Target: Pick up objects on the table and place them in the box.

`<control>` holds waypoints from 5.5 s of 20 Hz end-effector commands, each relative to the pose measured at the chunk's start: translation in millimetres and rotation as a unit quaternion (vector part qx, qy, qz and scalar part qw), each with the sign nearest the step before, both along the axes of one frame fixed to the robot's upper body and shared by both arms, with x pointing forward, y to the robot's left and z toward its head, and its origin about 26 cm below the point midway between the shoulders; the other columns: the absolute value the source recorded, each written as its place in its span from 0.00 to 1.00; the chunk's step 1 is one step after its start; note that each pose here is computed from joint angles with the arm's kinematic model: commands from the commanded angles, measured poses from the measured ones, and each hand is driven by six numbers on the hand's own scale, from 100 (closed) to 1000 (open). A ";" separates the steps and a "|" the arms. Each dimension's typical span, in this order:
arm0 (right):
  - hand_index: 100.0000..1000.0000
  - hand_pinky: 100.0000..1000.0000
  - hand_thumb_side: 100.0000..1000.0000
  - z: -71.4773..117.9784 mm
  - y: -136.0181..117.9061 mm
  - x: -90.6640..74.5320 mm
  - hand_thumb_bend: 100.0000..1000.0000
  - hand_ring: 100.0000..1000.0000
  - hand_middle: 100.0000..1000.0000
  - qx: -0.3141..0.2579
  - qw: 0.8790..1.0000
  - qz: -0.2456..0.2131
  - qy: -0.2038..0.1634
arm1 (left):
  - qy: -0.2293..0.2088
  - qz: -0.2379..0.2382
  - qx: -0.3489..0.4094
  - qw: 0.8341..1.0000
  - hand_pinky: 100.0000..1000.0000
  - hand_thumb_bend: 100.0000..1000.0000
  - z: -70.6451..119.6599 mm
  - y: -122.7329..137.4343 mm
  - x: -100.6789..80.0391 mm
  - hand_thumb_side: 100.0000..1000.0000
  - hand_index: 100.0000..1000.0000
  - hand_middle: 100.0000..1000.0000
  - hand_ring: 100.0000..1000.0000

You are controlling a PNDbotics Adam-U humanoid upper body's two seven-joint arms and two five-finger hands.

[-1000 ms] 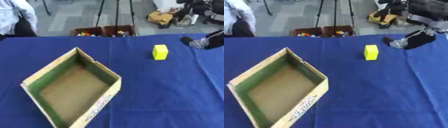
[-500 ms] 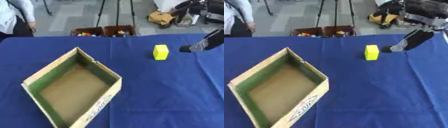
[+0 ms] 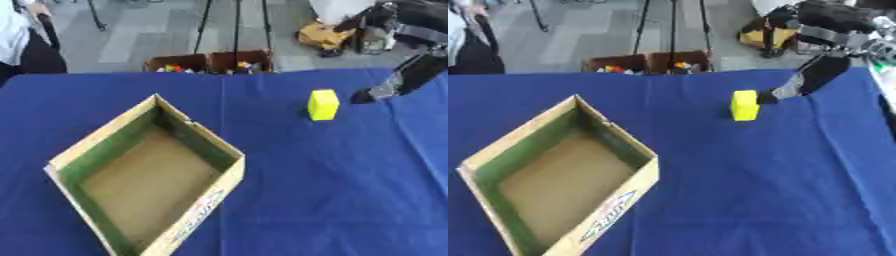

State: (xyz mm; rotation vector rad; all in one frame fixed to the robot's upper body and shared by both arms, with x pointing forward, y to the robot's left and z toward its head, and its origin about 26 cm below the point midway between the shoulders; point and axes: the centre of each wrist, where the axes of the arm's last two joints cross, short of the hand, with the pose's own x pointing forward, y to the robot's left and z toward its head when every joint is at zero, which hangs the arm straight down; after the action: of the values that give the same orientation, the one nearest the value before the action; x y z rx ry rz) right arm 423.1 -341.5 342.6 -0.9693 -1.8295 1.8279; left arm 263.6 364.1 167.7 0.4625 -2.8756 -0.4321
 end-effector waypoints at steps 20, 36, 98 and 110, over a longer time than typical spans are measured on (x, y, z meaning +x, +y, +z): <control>0.98 0.88 0.34 -2.5 -8.8 35.5 0.60 0.98 0.73 -0.045 0.995 -0.072 0.060 | -0.009 0.001 0.007 1.000 0.72 0.00 1.6 -3.4 -1.7 0.98 0.95 0.79 0.66; 0.96 0.85 0.18 -14.6 -5.8 55.1 0.52 0.94 0.88 -0.083 0.982 -0.144 0.090 | -0.008 0.003 0.011 1.000 0.72 0.00 0.4 -6.1 -0.6 0.98 0.95 0.79 0.66; 0.86 0.77 0.20 -32.9 -33.0 58.5 0.29 0.84 0.52 -0.030 0.967 -0.249 0.043 | -0.001 0.000 0.014 1.000 0.72 0.00 -1.4 -12.7 2.3 0.96 0.95 0.80 0.65; 0.86 0.75 0.10 -46.5 -32.0 63.5 0.22 0.82 1.00 -0.071 0.966 -0.243 0.052 | -0.001 0.000 0.013 1.000 0.71 0.00 -1.6 -14.0 2.9 0.94 0.95 0.79 0.65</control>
State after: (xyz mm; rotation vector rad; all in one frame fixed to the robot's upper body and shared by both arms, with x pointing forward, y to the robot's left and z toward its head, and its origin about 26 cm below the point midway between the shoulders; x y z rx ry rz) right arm 488.2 -369.8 285.8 -1.1934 -1.2797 1.6592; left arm 268.1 349.9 158.9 0.4546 -2.8582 -0.4433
